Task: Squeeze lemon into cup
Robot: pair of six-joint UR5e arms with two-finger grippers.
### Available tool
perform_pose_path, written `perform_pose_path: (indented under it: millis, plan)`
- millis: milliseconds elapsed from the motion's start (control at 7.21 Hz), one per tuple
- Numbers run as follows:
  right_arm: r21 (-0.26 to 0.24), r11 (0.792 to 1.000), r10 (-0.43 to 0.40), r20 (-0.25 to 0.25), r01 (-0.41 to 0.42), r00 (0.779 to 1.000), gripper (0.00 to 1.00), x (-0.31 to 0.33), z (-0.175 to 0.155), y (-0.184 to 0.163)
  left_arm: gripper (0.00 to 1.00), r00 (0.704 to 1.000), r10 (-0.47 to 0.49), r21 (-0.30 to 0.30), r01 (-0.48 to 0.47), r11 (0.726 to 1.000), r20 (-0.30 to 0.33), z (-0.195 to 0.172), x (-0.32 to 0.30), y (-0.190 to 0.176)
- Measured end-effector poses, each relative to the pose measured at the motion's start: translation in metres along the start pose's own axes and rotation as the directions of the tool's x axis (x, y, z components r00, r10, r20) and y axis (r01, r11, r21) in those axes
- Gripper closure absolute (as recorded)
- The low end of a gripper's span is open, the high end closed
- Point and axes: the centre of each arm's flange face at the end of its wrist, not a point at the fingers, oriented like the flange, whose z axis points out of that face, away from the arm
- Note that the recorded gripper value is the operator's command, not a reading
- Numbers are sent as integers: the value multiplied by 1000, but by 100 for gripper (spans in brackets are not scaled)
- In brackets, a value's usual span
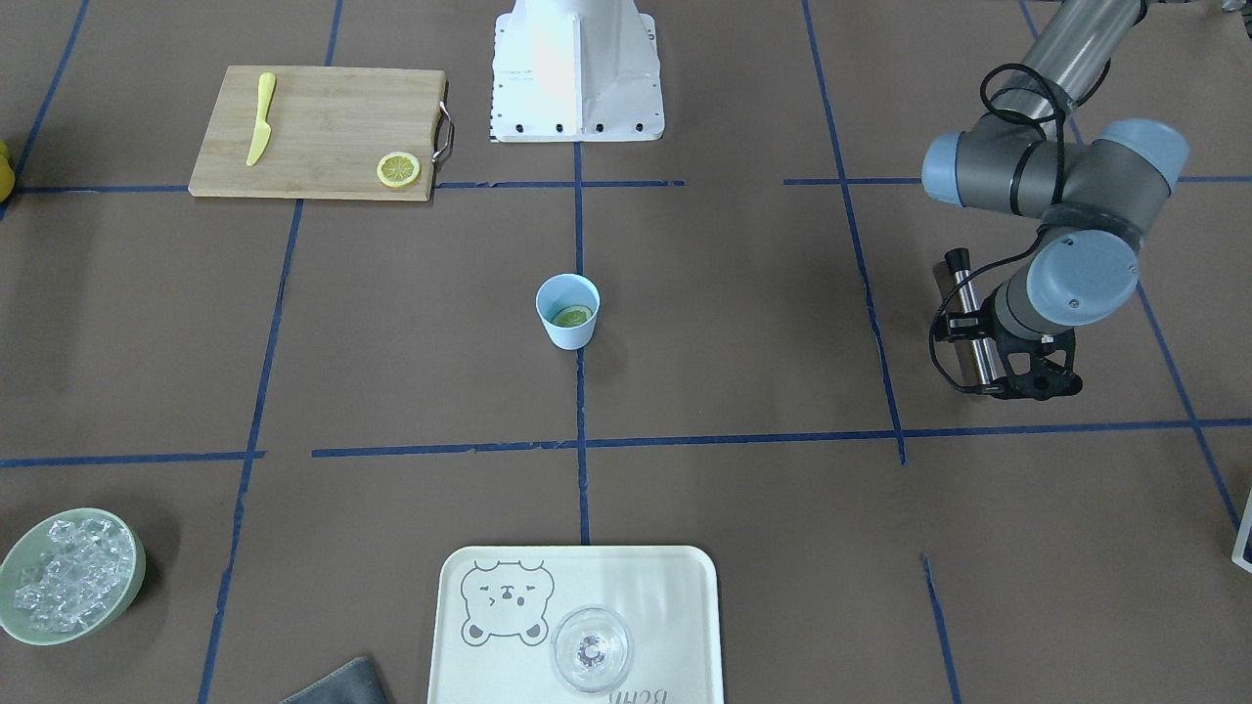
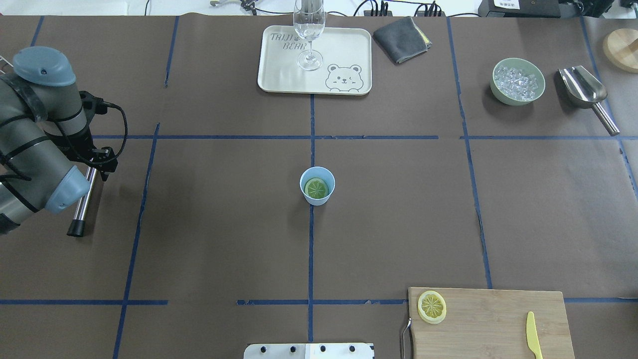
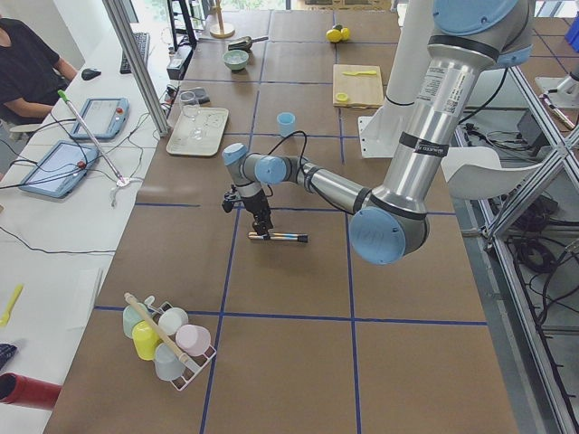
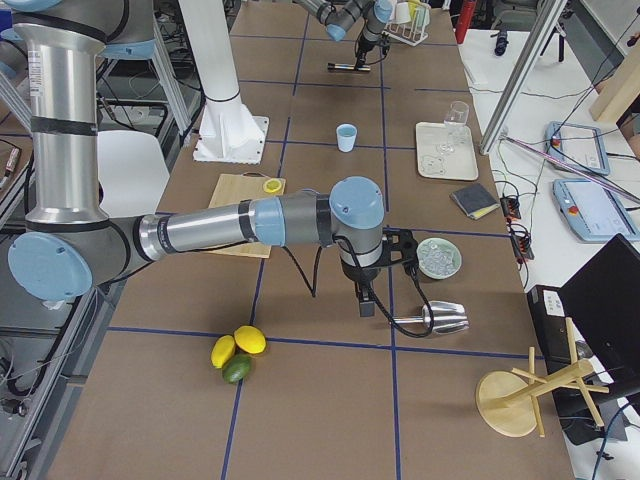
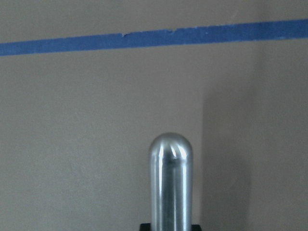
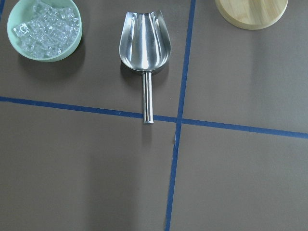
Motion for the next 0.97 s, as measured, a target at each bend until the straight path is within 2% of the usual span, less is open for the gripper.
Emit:
perform_pose_path:
  millis: [139,555,971]
  plan:
    - [-1,1000,2,-1,-2,1000,0,0,0,0,0,1000,-5,18,5,1000,-7,-11,-6,-3]
    - [-34,999,18,-1,-18,1000,0,7,14,5,0,998,9,157,1,988,-61,-96,-63,-17]
    - [-135,988,79,4,-78,997,0,40,64,18,0,992,72,264,-43,964,-100,-164,-141,-21]
